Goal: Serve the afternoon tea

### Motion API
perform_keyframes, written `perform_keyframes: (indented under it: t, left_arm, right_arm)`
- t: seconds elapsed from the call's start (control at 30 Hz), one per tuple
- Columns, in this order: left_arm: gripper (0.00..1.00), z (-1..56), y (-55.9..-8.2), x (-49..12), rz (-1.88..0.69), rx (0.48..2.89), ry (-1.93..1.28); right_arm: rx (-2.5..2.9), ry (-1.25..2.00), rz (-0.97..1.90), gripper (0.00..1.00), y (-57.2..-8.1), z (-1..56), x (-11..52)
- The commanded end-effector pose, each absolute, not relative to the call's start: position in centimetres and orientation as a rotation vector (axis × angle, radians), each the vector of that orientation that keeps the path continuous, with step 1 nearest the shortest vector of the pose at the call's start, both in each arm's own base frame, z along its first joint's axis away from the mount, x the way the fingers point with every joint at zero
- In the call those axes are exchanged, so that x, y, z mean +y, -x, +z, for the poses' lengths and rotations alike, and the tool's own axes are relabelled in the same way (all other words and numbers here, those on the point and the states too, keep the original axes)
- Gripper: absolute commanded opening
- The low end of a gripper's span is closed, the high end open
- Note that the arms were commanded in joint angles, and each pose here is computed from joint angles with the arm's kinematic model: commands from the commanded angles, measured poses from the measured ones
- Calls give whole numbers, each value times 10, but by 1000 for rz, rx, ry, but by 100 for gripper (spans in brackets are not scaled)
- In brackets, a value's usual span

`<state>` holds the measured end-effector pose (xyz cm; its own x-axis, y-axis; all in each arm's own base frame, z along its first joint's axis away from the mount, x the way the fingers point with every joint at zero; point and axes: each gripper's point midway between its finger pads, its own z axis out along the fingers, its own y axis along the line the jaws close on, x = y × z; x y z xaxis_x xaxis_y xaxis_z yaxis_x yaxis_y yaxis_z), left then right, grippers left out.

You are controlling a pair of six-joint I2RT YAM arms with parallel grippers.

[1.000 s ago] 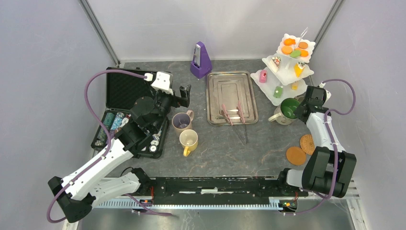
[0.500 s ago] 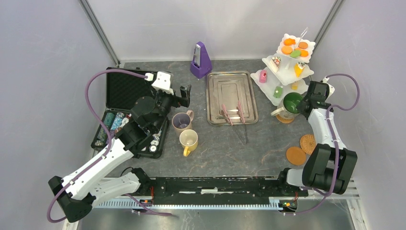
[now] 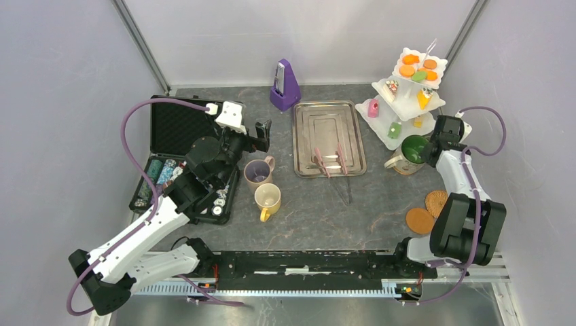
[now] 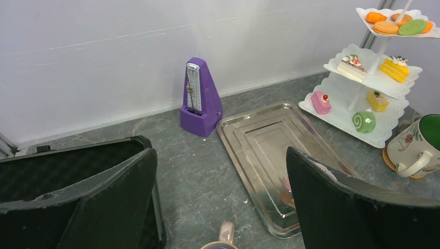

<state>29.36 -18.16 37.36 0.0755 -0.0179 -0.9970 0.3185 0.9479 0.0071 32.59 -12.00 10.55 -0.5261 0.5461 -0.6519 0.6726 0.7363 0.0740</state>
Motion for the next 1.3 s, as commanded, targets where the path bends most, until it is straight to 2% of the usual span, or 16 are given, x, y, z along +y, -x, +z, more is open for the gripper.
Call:
perform_keyframes:
  t: [0.0, 0.07, 0.13, 0.23, 0.43, 0.53, 0.67, 0.77, 0.87, 0.97, 1.13, 1.27]
  left_arm:
    - [100, 385, -294, -182, -251, 1434, -252]
    - [100, 384, -294, -183, -250, 1437, -253]
    - [100, 384, -295, -183, -249, 1437, -254]
    - [100, 384, -295, -183, -248, 1439, -254]
    - [100, 386, -294, -184, -265, 1436, -250]
    - [100, 389, -291, -185, -290, 1430, -247]
    - [100, 394, -289, -189, -331, 1435, -234]
    - [100, 408, -284, -193, -392, 1457, -216]
    - [100, 427, -273, -193, -467, 1463, -192]
    - [100, 437, -260, -187, -524, 1452, -172]
    - [100, 428, -255, -169, -441, 1482, -186]
    - [100, 410, -258, -159, -346, 1525, -208]
  right_arm:
    - [2089, -880, -192, 0, -366, 148, -130]
    - [2099, -858, -168, 5, -369, 148, -126]
    - [2111, -832, -141, 15, -371, 148, -122]
    - [2100, -788, -111, 41, -372, 158, -117]
    - [2041, -677, -124, 82, -356, 204, -112]
    - [2010, -670, -195, 90, -332, 220, -116]
    - [1989, -723, -357, 90, -287, 206, -129]
    - [1984, -814, -450, 85, -255, 175, -138]
    - [2014, -902, -426, 76, -236, 135, -140]
    - [2054, -1009, -384, 62, -218, 92, -140]
    - [2042, -1169, -463, 45, -193, 58, -151]
    - [2050, -1213, -498, 41, -187, 44, -153]
